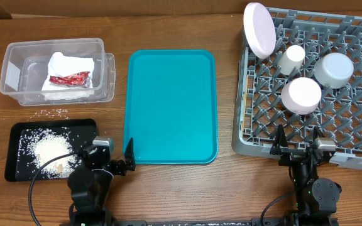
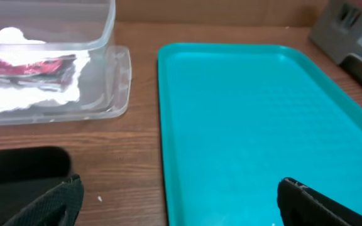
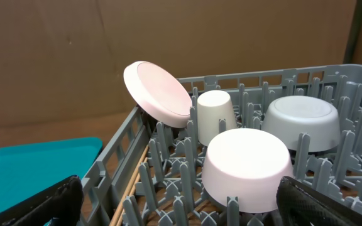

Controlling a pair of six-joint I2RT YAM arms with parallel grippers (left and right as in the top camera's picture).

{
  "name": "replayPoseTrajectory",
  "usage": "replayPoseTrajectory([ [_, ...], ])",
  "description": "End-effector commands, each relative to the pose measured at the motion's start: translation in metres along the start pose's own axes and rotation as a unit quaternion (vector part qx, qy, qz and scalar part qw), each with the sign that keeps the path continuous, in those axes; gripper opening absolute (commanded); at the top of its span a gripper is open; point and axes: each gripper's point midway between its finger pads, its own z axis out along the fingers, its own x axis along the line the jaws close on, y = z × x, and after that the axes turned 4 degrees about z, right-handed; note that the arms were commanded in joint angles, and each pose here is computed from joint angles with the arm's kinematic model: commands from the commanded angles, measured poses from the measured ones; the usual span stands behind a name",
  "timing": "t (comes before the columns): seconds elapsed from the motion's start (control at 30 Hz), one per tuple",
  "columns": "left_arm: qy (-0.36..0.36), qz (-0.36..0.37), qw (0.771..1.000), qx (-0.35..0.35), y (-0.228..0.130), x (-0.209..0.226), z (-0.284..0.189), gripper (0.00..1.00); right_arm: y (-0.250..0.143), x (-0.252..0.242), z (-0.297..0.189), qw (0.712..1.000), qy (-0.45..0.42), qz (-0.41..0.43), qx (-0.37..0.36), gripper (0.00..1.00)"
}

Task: Sort waste into correct bins and load items into the dishwasher

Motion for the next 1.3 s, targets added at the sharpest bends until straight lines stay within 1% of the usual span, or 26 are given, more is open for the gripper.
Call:
replayPoseTrajectory([
  [0.0, 0.029, -0.008, 0.999, -0.019, 0.007, 0.007, -0.002, 1.00, -0.001, 0.000, 0.000, 1.000, 0.001, -0.002, -0.003, 1.00],
  [0.17, 0.079, -0.008, 0.995, -0.061, 0.026, 0.022, -0.010, 1.00, -0.001, 0.000, 0.000, 1.000, 0.001, -0.002, -0.003, 1.00],
  [0.3, 0.118, -0.012, 0.991, -0.063, 0.025, 0.034, -0.016, 1.00, -0.001, 0.000, 0.000, 1.000, 0.001, -0.002, -0.003, 1.00],
  [0.63, 0.122, -0.003, 0.986, -0.116, 0.047, 0.034, -0.027, 1.00, -0.001, 0.000, 0.000, 1.000, 0.001, -0.002, -0.003, 1.00],
  [0.77, 0.125, 0.008, 0.985, -0.114, 0.047, 0.035, -0.027, 1.00, -0.001, 0.000, 0.000, 1.000, 0.001, -0.002, -0.003, 1.00],
  [1.27, 0.118, 0.008, 0.986, -0.114, 0.047, 0.032, -0.026, 1.00, -0.001, 0.000, 0.000, 1.000, 0.001, -0.002, -0.003, 1.00],
])
